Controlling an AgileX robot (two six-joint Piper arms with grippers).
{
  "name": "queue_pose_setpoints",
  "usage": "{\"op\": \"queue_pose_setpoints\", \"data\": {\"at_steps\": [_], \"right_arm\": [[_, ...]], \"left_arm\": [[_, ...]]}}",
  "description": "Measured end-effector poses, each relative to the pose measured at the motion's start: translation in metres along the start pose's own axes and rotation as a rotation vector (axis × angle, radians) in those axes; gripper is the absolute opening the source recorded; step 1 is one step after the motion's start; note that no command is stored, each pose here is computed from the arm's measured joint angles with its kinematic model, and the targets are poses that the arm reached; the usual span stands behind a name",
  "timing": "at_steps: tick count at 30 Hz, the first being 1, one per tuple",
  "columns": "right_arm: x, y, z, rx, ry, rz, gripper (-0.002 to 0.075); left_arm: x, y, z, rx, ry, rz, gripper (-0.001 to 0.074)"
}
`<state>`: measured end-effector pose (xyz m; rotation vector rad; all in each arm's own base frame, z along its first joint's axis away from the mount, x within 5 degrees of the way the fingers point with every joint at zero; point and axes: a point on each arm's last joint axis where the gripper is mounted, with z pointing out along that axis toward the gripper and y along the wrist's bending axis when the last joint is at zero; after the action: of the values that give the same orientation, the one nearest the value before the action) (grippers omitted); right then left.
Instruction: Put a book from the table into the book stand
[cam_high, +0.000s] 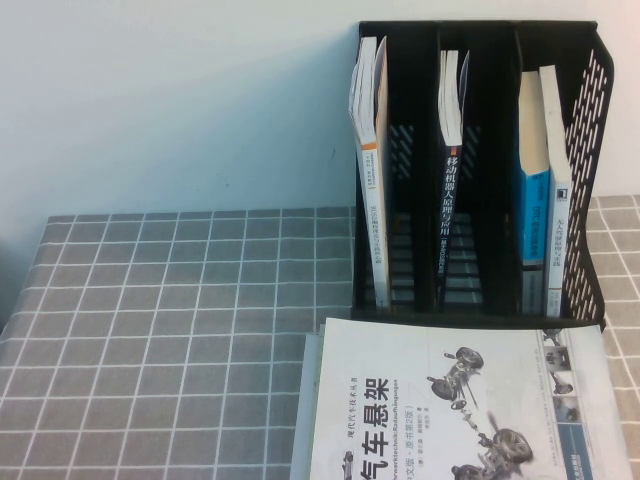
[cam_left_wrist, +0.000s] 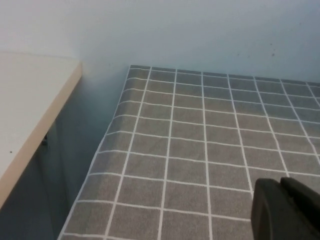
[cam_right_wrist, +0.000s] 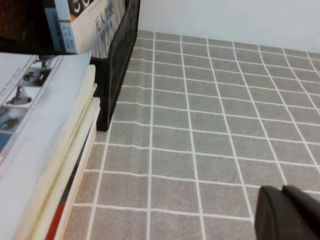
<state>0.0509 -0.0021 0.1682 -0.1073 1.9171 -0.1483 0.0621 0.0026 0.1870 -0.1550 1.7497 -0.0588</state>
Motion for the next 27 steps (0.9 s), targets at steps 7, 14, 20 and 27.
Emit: {"op": "queue_pose_setpoints", "data": {"at_steps": [7,14,20,27], "right_arm": [[0.0,0.0,0.0,0.0,0.0,0.0,-0.0003],[0.0,0.0,0.0,0.0,0.0,0.0,-0.0003],[0.0,0.0,0.0,0.0,0.0,0.0,-0.0003],[0.0,0.0,0.0,0.0,0.0,0.0,-0.0003]], "left_arm": [[0.007,-0.001,0.0,0.016,0.063,0.009,-0.0003],[0.013,-0.002,-0.005,0.025,0.1,0.052,-0.0003],[0.012,-0.002,-0.006,0.027,0.088,0.052,-0.0003],[0.013,-0.005,-0.007,0.088,0.091,0.071,-0.0003]]}}
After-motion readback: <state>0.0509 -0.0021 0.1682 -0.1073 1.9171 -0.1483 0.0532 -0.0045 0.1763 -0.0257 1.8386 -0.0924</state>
